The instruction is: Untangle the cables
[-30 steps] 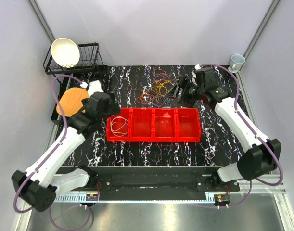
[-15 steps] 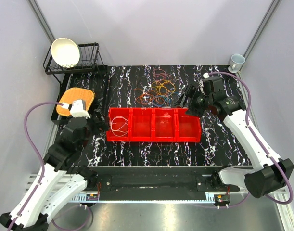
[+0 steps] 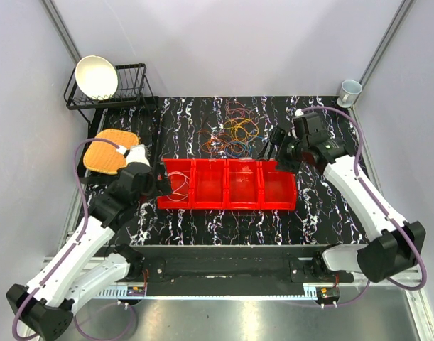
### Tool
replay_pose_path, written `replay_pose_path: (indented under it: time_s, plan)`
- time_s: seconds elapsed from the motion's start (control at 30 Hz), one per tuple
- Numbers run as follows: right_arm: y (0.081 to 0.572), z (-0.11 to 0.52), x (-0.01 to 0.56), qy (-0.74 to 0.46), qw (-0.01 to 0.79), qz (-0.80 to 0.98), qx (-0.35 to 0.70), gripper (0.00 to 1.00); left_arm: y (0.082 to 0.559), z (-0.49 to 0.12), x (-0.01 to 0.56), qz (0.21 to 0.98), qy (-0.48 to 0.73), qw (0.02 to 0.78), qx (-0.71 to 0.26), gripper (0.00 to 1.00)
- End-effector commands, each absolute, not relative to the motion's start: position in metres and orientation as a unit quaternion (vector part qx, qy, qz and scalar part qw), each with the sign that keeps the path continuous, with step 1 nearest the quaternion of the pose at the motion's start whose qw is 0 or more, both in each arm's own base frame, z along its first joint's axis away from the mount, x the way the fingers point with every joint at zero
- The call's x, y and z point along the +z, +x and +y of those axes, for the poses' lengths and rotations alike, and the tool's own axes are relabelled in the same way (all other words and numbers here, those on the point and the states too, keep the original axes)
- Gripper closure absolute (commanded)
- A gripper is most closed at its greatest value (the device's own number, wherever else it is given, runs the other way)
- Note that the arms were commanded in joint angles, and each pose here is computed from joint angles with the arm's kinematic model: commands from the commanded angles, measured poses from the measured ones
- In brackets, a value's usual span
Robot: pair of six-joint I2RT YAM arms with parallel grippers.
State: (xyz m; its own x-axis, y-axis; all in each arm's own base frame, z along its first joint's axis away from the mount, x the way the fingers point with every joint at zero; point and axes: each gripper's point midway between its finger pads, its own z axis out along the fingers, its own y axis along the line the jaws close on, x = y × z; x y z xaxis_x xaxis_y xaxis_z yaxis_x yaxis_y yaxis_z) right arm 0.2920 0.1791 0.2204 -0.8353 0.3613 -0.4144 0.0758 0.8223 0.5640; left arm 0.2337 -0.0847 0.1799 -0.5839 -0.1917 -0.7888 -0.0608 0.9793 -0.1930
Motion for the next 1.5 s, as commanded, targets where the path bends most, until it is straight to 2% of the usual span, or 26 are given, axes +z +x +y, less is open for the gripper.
replay_pose_path:
  time_s: [0.0,0.43,0.67,0.87,0.97,1.13,1.17,1.2,1.27,1.3,1.47]
  plan:
    - [0.312,0.183,0.225,0.109,0.283,0.913,0.273,0.17,0.238,-0.084,0.196,0.877,-0.067,0.47,-0.07,0.01]
    - [0.31,0.208,0.224,0.079,0.262,0.901,0.337,0.22,0.237,-0.094,0.184,0.891,-0.051,0.448,-0.051,0.01]
    - [0.338,0.209,0.242,0.056,0.307,0.892,0.328,0.22,0.233,-0.087,0.187,0.885,-0.06,0.461,-0.033,0.01]
    - [0.395,0.22,0.237,0.03,0.347,0.888,0.302,0.23,0.232,-0.103,0.183,0.898,-0.018,0.436,-0.05,0.03]
    - [0.435,0.231,0.231,0.021,0.357,0.887,0.293,0.23,0.23,-0.108,0.183,0.901,-0.01,0.429,-0.06,0.06]
    - [0.505,0.253,0.209,0.02,0.354,0.891,0.283,0.26,0.229,-0.104,0.187,0.896,-0.016,0.44,-0.059,0.06]
    - [0.519,0.253,0.182,0.03,0.337,0.901,0.272,0.27,0.229,-0.104,0.187,0.896,-0.015,0.441,-0.057,0.06]
    - [0.531,0.254,0.194,0.036,0.349,0.896,0.271,0.28,0.23,-0.104,0.187,0.896,-0.015,0.439,-0.058,0.06]
    - [0.545,0.248,0.166,0.066,0.328,0.907,0.256,0.29,0.229,-0.107,0.184,0.899,-0.011,0.433,-0.061,0.06]
    - [0.558,0.243,0.174,0.079,0.342,0.901,0.257,0.29,0.229,-0.109,0.182,0.901,-0.009,0.43,-0.063,0.06]
    - [0.583,0.236,0.145,0.12,0.325,0.9,0.264,0.32,0.23,-0.112,0.178,0.905,-0.003,0.42,-0.062,0.06]
